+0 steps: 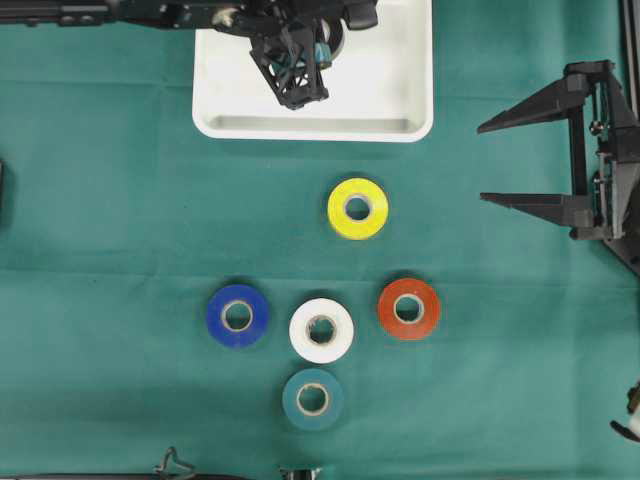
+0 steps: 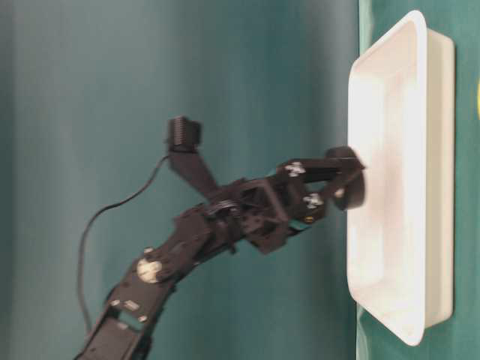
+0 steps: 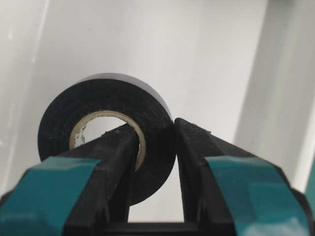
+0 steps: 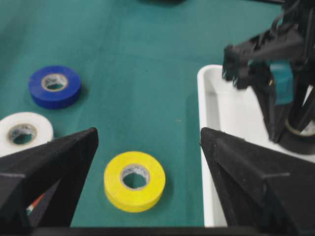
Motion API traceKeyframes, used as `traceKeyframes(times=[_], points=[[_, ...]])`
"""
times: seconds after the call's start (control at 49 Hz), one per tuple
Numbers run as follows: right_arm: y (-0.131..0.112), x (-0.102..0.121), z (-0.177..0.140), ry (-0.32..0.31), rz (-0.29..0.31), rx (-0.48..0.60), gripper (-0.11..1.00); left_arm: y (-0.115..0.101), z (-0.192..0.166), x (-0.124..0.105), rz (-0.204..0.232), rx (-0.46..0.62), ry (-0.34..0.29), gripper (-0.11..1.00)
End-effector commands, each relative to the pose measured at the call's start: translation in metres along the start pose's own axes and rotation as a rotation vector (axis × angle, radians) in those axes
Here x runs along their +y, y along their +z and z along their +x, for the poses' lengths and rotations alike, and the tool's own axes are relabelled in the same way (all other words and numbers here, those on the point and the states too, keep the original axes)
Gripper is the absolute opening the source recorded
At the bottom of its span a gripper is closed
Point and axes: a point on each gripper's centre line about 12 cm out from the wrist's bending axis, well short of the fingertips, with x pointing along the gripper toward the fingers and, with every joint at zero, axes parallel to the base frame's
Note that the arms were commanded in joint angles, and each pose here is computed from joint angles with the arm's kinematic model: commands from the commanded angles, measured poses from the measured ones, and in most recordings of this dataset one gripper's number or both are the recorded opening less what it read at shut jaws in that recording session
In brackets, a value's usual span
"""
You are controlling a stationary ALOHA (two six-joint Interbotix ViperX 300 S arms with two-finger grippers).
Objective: Pick up the tape from a random location and place it into the white case.
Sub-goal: 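Lower the black tape roll into the white tray and open left gripper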
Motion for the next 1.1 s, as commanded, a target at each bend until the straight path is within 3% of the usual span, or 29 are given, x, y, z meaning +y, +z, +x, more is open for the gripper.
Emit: traceKeyframes(times=[0.0, 0.632, 0.693, 0.897, 0.959, 1.081], points=[[0.009, 0.001, 0.001, 0.002, -0.003, -0.02, 0.93, 0.003, 0.003, -0.001, 0.0, -0.009, -0.001, 0.19], [0.008, 0.001, 0.001, 0.004, -0.004, -0.017, 0.93, -0.002, 0.012, -0.002, 0.006, 0.009, -0.005, 0.2], [0.007, 0.001, 0.001, 0.002, -0.003, -0.015, 0.93, -0.002, 0.012, -0.002, 0.006, 0.007, -0.005, 0.33], [0.007, 0.001, 0.002, 0.002, -0.002, -0.012, 0.93, -0.001, 0.011, -0.002, 0.009, 0.003, -0.004, 0.91], [0.007, 0.001, 0.002, 0.003, -0.002, -0.011, 0.93, -0.001, 0.011, -0.002, 0.009, 0.001, -0.004, 0.98], [0.007, 0.001, 0.002, 0.002, -0.002, -0.011, 0.93, -0.001, 0.011, -0.002, 0.008, 0.001, -0.004, 0.97]])
